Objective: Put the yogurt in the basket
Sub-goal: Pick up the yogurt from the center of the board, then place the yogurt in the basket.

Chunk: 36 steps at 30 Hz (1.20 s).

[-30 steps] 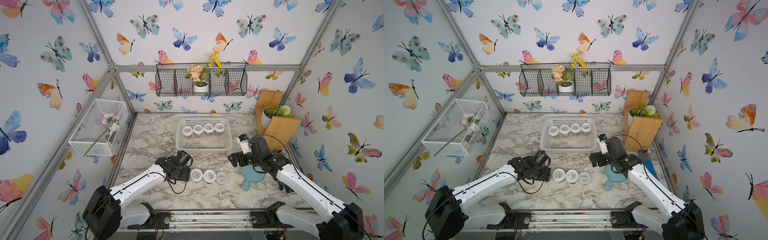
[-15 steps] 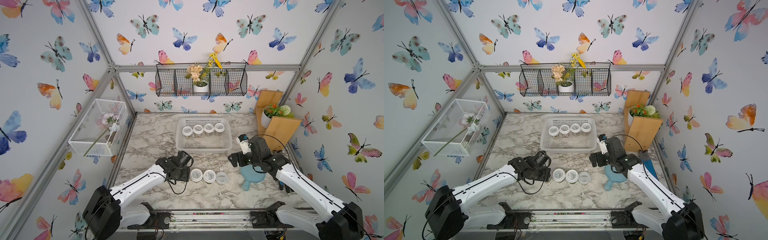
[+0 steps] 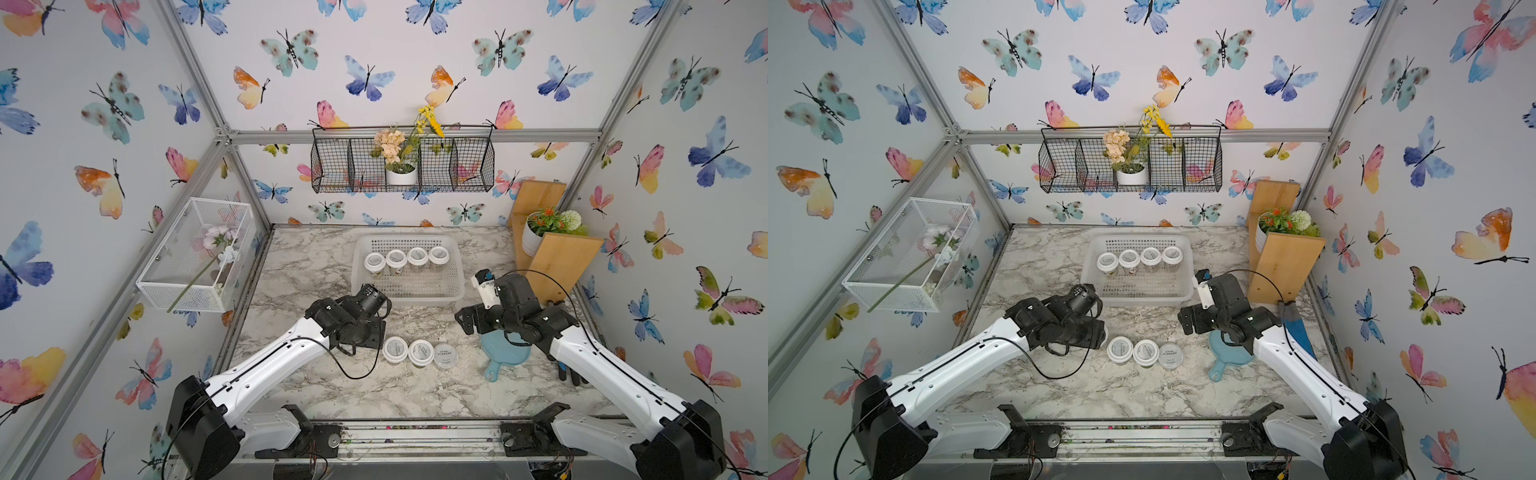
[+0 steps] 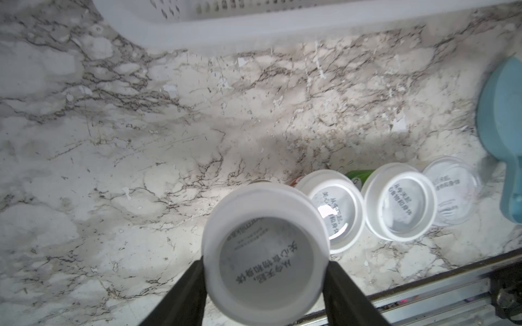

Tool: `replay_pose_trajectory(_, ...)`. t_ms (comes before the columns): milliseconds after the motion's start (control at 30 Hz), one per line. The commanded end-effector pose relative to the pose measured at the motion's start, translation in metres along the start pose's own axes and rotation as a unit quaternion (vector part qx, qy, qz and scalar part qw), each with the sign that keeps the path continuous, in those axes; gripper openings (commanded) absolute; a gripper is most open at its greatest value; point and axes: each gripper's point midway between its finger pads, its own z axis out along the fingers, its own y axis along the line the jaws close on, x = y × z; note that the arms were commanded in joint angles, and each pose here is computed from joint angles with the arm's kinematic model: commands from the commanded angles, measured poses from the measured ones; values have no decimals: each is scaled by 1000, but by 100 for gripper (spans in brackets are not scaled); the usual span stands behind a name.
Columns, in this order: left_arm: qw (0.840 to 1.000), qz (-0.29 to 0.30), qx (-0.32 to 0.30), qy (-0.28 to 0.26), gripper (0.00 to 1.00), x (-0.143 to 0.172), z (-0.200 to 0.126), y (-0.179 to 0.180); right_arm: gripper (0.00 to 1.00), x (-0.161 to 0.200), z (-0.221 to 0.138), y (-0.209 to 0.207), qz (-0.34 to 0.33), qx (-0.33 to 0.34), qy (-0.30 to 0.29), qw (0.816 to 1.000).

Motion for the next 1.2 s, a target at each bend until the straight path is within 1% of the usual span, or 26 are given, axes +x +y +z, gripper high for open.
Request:
replay_pose_trajectory(0,999,24,-28,1,64,-10,-9,4,97,4,3,-2,1,7,7,1000)
replay_pose_trajectory(167,998,45,-48,-17,64,-39,-14,1,97,7,6,-4,2,12,17,1000)
replay_pose_trajectory(333,996,56,-63,-31,63,-74,-14,3,96,5,5,-4,1,14,13,1000)
replay_pose_trajectory(633,994,44,-71,-72,62,-144,-15,24,96,9,10,-6,3,19,26,999)
replay_pose_trajectory(767,993,44,-76,-85,62,-168,-2,35,96,10,11,-7,3,20,28,999)
replay_pose_trajectory(900,994,35,-73,-77,61,-179,20,44,96,12,14,-7,3,21,35,999)
replay_pose_trajectory(1167,996,34,-62,-53,61,-173,51,42,96,15,16,-8,4,24,41,999)
